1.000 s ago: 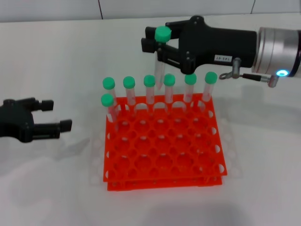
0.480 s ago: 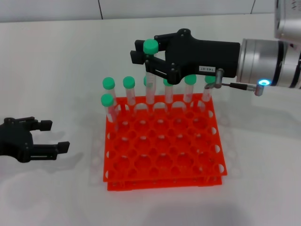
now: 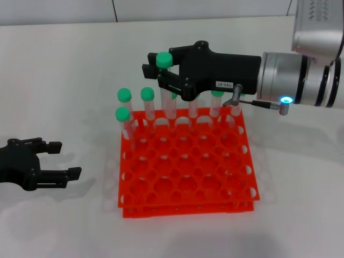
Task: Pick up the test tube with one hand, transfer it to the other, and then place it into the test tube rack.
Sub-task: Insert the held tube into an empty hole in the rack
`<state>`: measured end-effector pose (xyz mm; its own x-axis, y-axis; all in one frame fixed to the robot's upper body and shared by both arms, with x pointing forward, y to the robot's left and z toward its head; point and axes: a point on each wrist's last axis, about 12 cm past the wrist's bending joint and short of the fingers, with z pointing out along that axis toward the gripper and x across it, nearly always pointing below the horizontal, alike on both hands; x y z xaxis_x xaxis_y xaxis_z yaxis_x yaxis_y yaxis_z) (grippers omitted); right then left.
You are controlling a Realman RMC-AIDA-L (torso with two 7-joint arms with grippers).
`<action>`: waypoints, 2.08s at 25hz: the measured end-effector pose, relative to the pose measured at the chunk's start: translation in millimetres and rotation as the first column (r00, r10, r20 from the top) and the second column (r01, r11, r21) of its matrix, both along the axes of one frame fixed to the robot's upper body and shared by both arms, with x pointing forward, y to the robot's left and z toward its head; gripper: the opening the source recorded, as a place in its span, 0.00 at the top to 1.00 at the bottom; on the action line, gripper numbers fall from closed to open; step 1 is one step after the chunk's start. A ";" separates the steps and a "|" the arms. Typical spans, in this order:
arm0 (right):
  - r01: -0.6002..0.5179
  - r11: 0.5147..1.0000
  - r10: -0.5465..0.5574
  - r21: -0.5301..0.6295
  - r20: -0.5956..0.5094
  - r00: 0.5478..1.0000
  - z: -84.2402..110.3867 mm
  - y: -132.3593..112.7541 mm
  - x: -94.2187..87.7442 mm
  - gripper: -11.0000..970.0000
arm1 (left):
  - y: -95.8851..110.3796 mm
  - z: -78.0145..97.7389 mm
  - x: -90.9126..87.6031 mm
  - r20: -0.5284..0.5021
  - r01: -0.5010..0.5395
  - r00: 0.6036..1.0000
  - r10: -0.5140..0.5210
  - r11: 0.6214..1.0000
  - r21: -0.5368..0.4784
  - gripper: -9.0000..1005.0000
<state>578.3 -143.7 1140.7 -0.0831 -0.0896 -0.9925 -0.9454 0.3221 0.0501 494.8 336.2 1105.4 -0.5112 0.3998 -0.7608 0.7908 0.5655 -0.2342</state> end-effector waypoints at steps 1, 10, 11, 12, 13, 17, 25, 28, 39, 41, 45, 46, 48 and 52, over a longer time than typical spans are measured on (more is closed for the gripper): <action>0.002 1.000 -0.002 -0.005 -0.001 1.000 -1.3 1.1 -0.2 0.78 | 0.0 0.0 0.0 0.001 0.001 1.000 -0.001 1.000 0.001 0.13; 0.008 1.000 -0.008 0.010 -0.020 1.000 -11.7 4.3 -5.7 0.78 | -0.3 -1.0 -0.4 0.004 0.014 1.000 -0.014 1.000 0.013 0.13; 0.009 1.000 -0.009 0.010 -0.022 1.000 -12.3 3.9 -5.9 0.78 | -0.3 -1.0 -0.4 0.004 0.015 1.000 -0.015 1.000 0.013 0.13; 0.009 1.000 -0.009 0.010 -0.026 1.000 -13.3 3.9 -6.4 0.78 | -0.4 -1.0 -0.3 0.004 0.015 1.000 -0.015 1.000 0.013 0.13; 0.009 1.000 -0.009 0.012 -0.030 1.000 -14.2 4.1 -7.1 0.78 | -0.5 -1.0 -0.4 0.003 0.016 1.000 -0.016 1.000 0.013 0.13; 0.001 1.000 0.000 0.013 -0.038 0.999 -17.0 6.7 -9.8 0.78 | -0.7 -1.2 -0.8 0.002 0.020 1.000 -0.020 1.000 0.013 0.13; -0.011 1.000 0.012 0.014 -0.049 0.999 -19.8 11.3 -12.4 0.78 | -1.0 -4.0 -2.5 0.001 0.029 1.000 -0.029 0.999 0.013 0.13; -0.015 1.000 0.017 0.020 -0.054 0.998 -19.8 13.1 -13.3 0.78 | -1.1 -4.1 -2.6 0.003 0.031 1.000 -0.031 0.999 0.013 0.13; -0.002 1.000 0.004 0.030 -0.042 0.999 -21.1 20.5 -13.2 0.78 | -1.4 -4.0 -2.2 0.010 0.036 0.999 -0.037 0.999 0.016 0.13; 0.014 0.999 -0.013 0.039 -0.038 0.999 -21.6 20.9 -12.1 0.78 | -1.4 -4.1 -1.9 0.015 0.037 0.999 -0.038 0.999 0.019 0.13; 0.047 0.997 -0.045 0.055 -0.044 0.998 -24.1 18.2 -9.8 0.78 | -2.5 -3.6 -0.9 0.019 0.041 0.999 -0.041 0.999 0.019 0.13; 0.053 0.997 -0.050 0.056 -0.047 0.998 -25.1 17.3 -9.5 0.78 | -2.7 -3.3 -0.4 0.020 0.042 0.999 -0.042 0.999 0.019 0.13; 0.061 0.996 -0.058 0.059 -0.049 0.997 -27.1 16.2 -9.3 0.78 | -3.3 -2.8 0.6 0.023 0.043 0.999 -0.044 0.999 0.019 0.13; 0.067 0.996 -0.064 0.066 -0.054 0.996 -30.5 16.3 -10.6 0.78 | -4.7 -1.3 3.1 0.029 0.048 0.998 -0.049 0.999 0.020 0.13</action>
<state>567.7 -127.4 1110.3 -0.1384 -0.0151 -0.9903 -0.9178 0.3776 0.1226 497.9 331.6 1104.0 -0.4686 0.4383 -0.7671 0.8236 0.5307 -0.1999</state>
